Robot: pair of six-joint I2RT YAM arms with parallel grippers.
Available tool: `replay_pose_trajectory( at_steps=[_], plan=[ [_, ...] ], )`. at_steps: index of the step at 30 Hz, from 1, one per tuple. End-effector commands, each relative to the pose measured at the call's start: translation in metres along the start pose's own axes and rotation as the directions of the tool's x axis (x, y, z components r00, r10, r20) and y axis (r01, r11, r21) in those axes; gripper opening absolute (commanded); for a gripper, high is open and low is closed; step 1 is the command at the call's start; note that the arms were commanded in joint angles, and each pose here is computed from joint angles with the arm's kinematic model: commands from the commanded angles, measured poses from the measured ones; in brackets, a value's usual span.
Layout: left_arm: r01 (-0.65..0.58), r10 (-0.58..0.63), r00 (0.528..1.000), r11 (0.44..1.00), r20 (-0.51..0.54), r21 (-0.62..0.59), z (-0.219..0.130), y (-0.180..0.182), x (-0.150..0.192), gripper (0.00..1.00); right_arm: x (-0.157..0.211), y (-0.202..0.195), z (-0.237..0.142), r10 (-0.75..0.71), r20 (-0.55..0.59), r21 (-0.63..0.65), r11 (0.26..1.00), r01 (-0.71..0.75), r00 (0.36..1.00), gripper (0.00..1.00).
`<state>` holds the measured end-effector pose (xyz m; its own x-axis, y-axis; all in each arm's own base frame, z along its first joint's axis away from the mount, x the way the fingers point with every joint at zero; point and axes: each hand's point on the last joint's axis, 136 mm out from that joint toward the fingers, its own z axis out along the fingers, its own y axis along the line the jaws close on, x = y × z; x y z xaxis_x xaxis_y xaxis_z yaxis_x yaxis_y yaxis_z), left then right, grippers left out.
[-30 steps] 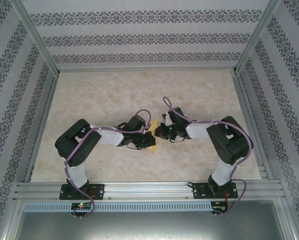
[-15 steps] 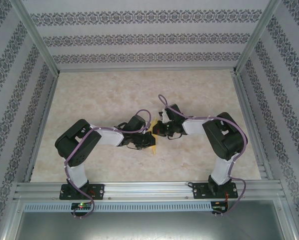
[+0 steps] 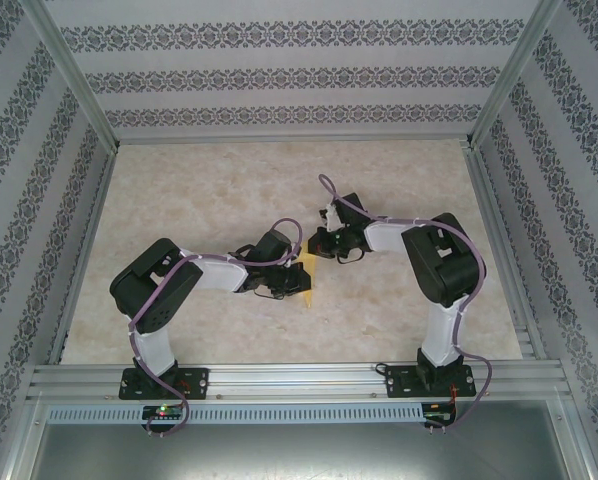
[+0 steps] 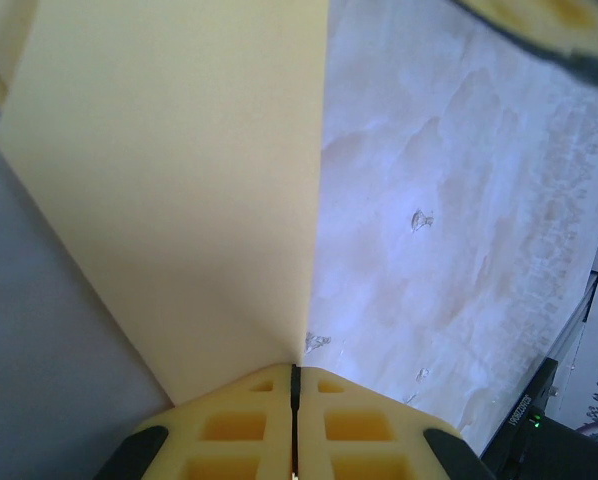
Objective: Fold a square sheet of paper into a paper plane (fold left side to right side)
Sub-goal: Fold the wing for the fifth time at the center of the table.
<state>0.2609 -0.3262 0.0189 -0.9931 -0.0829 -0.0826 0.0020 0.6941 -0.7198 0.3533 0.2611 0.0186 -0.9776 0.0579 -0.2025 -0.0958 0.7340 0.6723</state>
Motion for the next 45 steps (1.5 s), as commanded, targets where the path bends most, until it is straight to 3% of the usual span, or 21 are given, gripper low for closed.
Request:
replay_pose_trajectory(
  at_steps=[1, 23, 29, 35, 45],
  plan=[
    [0.039, -0.051, 0.994, 0.991, -0.094, -0.131, 0.008, 0.035, 0.032, 0.09, -0.018, -0.015, 0.001, -0.025, 0.034, 0.051, 0.998, 0.023, 0.999, 0.00],
    [0.035, -0.046, 0.995, 0.992, -0.089, -0.125, 0.006, 0.032, 0.031, 0.09, -0.093, -0.025, -0.002, -0.020, 0.094, 0.054, 0.998, 0.015, 0.995, 0.00],
    [0.027, -0.037, 0.996, 0.992, -0.076, -0.120, 0.005, 0.029, 0.028, 0.09, -0.109, 0.001, -0.034, -0.058, 0.164, 0.034, 0.998, 0.053, 0.985, 0.00],
    [0.021, -0.030, 0.997, 0.992, -0.069, -0.121, 0.003, 0.027, 0.028, 0.09, -0.064, 0.023, -0.061, -0.046, 0.158, -0.025, 0.998, 0.050, 0.986, 0.00],
    [0.018, -0.026, 0.998, 0.992, -0.064, -0.126, 0.002, 0.027, 0.027, 0.09, 0.013, 0.029, -0.033, 0.045, 0.018, -0.073, 0.996, -0.044, 0.999, 0.00]
  ],
)
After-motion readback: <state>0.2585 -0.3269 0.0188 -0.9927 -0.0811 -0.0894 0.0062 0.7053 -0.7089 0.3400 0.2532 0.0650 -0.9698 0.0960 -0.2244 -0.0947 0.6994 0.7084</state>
